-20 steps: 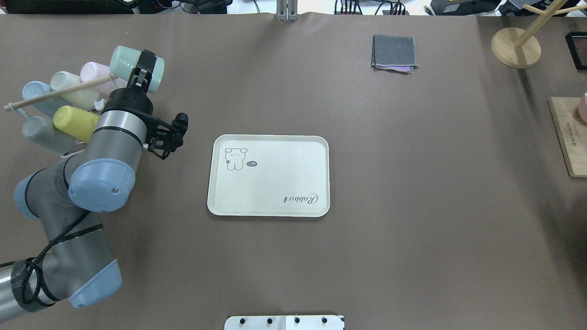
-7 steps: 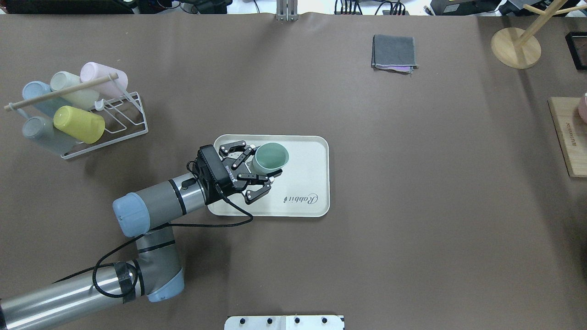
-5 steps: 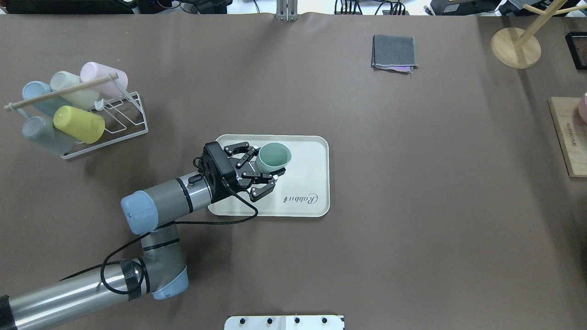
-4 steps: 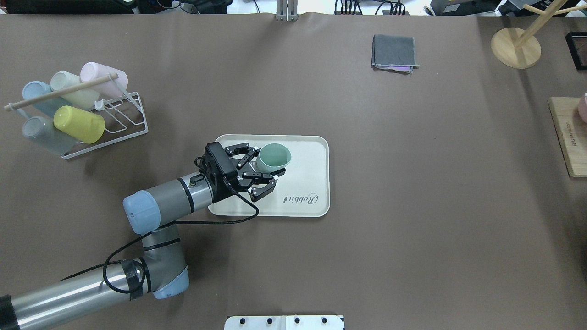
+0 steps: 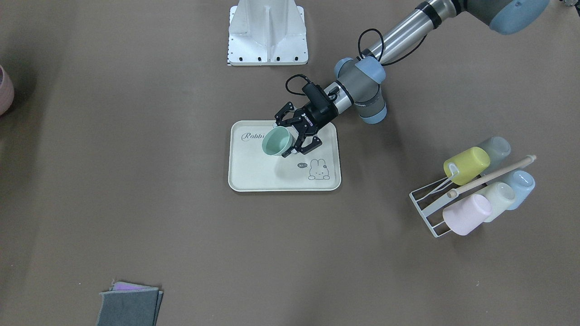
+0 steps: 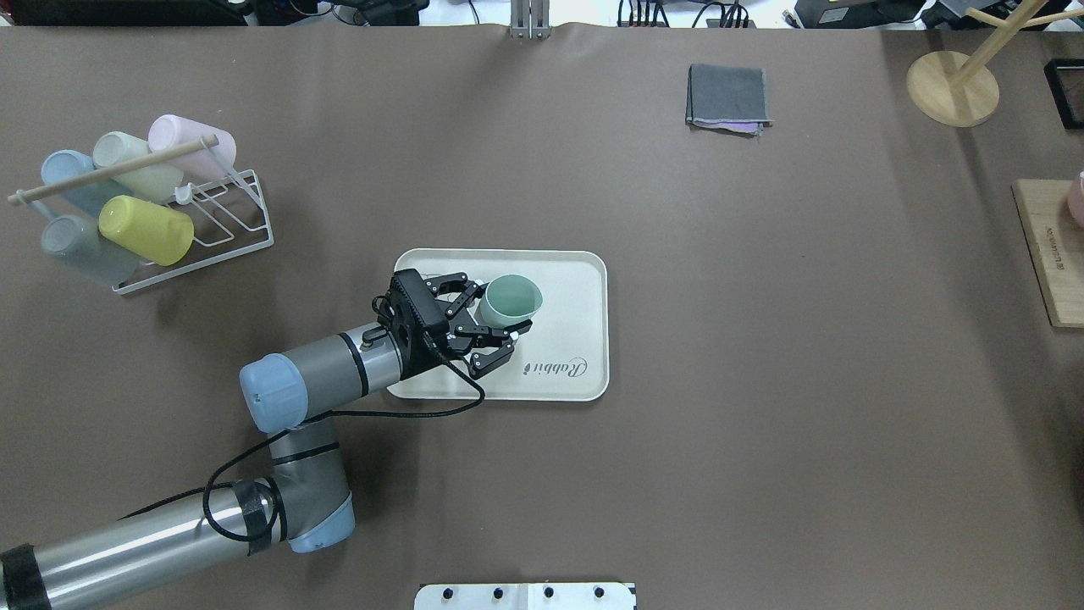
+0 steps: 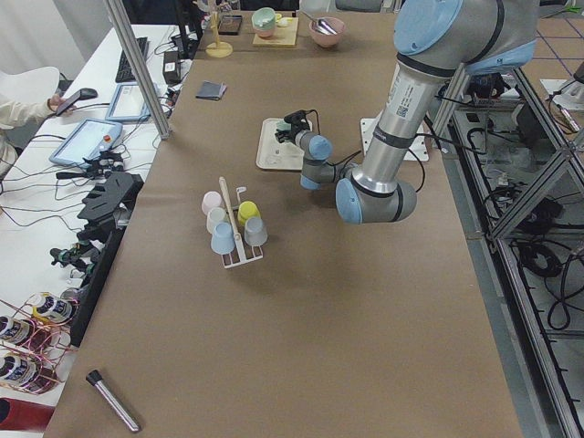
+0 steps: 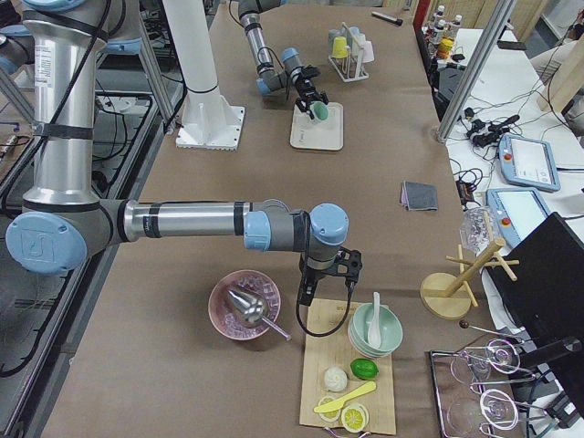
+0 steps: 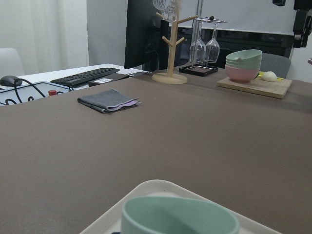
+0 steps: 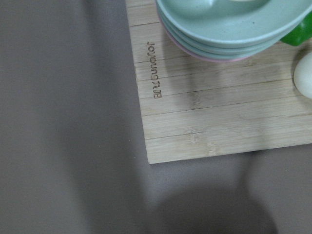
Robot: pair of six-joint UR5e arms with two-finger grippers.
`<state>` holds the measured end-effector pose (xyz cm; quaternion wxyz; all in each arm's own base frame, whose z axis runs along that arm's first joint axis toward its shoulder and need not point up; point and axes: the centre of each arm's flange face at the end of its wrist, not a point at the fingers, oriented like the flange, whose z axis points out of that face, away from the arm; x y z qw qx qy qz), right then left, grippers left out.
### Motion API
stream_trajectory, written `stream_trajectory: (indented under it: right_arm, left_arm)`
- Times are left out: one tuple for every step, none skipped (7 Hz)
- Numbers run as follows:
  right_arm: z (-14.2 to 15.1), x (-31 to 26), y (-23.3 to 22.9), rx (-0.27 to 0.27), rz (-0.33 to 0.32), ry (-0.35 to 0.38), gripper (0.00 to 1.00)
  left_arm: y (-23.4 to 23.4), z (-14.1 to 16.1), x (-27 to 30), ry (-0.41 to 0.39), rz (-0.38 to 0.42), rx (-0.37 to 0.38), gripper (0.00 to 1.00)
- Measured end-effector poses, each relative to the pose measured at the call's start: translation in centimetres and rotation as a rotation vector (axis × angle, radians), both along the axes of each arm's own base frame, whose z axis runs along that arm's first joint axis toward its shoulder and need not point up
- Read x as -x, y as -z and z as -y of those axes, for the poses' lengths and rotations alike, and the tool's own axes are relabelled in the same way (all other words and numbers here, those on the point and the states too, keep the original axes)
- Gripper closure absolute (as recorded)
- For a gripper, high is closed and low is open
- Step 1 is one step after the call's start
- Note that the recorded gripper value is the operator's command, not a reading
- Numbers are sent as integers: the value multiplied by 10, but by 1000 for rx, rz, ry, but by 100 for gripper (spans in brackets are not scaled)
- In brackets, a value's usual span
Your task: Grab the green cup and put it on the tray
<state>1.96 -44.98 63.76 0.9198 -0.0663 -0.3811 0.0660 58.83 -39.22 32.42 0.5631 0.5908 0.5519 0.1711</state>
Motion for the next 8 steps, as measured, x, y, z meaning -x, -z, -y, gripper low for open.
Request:
stream_trajectory:
  right_arm:
    - [-1, -2, -1, 2, 0, -3, 0]
    - [-2, -3, -2, 4, 0, -6, 0]
    - [-3, -4, -3, 6, 0, -9, 0]
    - [-4, -6, -3, 7, 1, -12, 0]
    - [-4, -6, -3, 8, 1, -14, 0]
    - [-4, -7, -3, 8, 2, -15, 0]
    - [-4, -7, -3, 7, 2, -16, 0]
    - [-5, -8, -2, 6, 2, -17, 0]
  left_arm:
    - [0, -1, -1, -3, 1, -1, 54]
    - [0, -2, -2, -5, 2, -3, 54]
    - [0, -3, -3, -7, 4, -5, 53]
    - [0, -4, -4, -9, 6, -7, 48]
    - [1, -5, -4, -10, 6, -8, 39]
    - [1, -5, -4, -11, 5, -9, 28]
    - [1, -6, -5, -11, 4, -9, 23]
    - [2, -6, -4, -10, 3, -9, 17]
